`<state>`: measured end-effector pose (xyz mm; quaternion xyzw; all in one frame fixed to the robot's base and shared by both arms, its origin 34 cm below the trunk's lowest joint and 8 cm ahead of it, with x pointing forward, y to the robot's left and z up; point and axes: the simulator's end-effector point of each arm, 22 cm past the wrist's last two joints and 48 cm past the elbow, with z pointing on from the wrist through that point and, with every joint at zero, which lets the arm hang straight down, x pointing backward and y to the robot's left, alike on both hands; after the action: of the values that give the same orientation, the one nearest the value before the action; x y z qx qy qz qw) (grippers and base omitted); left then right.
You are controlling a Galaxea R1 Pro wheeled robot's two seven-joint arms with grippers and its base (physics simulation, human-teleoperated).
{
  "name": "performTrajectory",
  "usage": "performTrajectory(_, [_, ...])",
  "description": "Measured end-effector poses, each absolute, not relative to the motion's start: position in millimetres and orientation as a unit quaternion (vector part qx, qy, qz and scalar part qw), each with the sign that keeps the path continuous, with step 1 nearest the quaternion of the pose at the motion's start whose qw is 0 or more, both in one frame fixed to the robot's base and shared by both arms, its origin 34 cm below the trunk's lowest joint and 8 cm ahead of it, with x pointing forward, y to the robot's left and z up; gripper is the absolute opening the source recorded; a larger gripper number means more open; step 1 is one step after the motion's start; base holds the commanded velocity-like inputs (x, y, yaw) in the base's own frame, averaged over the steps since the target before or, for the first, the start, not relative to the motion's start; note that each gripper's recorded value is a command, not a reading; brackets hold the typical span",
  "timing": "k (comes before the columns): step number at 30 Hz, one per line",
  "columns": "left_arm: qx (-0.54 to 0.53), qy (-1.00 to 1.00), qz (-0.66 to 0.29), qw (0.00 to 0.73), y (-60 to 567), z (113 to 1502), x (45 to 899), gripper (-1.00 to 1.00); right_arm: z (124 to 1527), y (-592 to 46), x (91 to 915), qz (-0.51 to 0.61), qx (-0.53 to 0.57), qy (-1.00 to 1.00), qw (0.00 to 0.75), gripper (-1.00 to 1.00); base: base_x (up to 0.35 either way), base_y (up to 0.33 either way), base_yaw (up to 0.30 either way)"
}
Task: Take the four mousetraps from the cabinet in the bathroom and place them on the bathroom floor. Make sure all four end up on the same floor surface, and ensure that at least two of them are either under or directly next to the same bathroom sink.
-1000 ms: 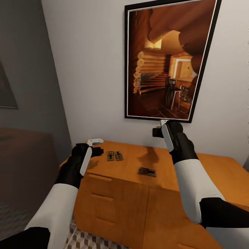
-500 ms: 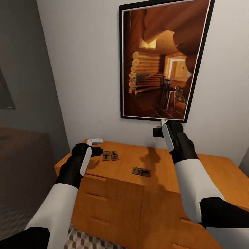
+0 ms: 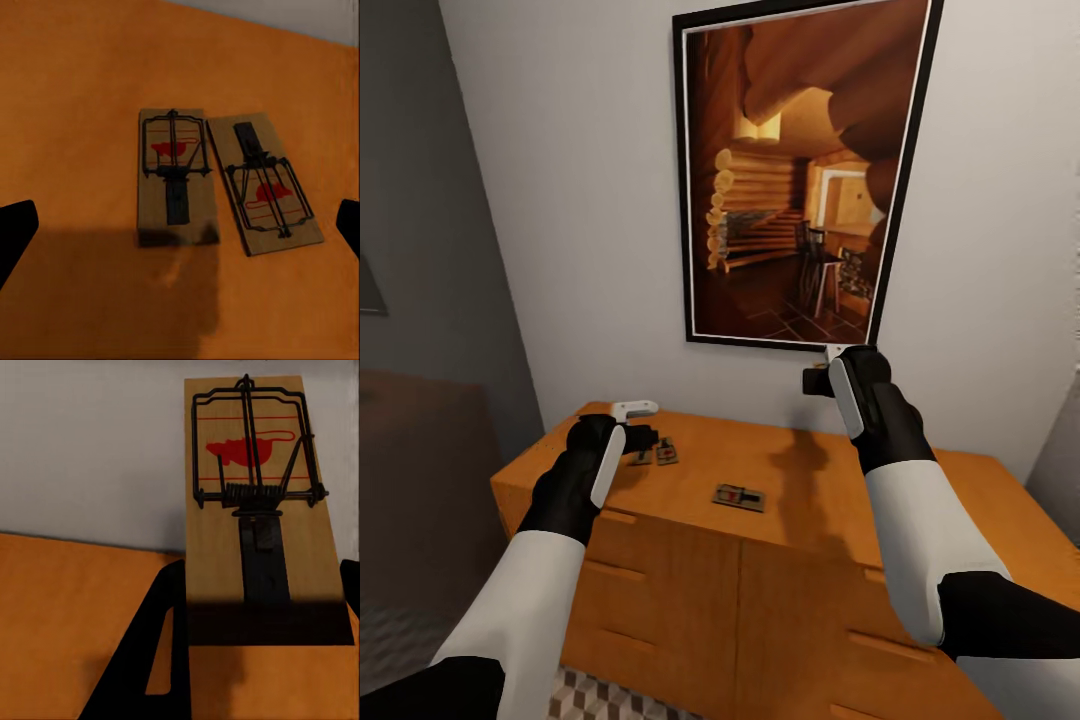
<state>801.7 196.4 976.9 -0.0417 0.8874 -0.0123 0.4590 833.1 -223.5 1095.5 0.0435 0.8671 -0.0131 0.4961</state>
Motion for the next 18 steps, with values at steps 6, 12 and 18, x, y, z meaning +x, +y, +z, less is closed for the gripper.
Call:
performTrajectory(6, [-0.042, 0.887, -0.012, 0.459, 196.4, 976.8, 801.8, 1.0, 1095.4, -223.3, 833.1, -0.013, 0.043, 0.867, 0.496, -1.0, 0.0, -0.098, 0.0])
performTrajectory(12, [-0.042, 0.887, -0.013, 0.459, 196.3, 976.8, 801.9, 1.0, 1095.4, -223.2, 833.1, -0.013, 0.043, 0.867, 0.496, -1.0, 0.0, -0.016, 0.0])
performTrajectory(18, [-0.042, 0.888, -0.013, 0.458, 196.1, 975.3, 801.9, 1.0, 1094.1, -220.2, 833.2, -0.01, 0.041, 0.868, 0.495, -1.0, 0.0, -0.003, 0.0])
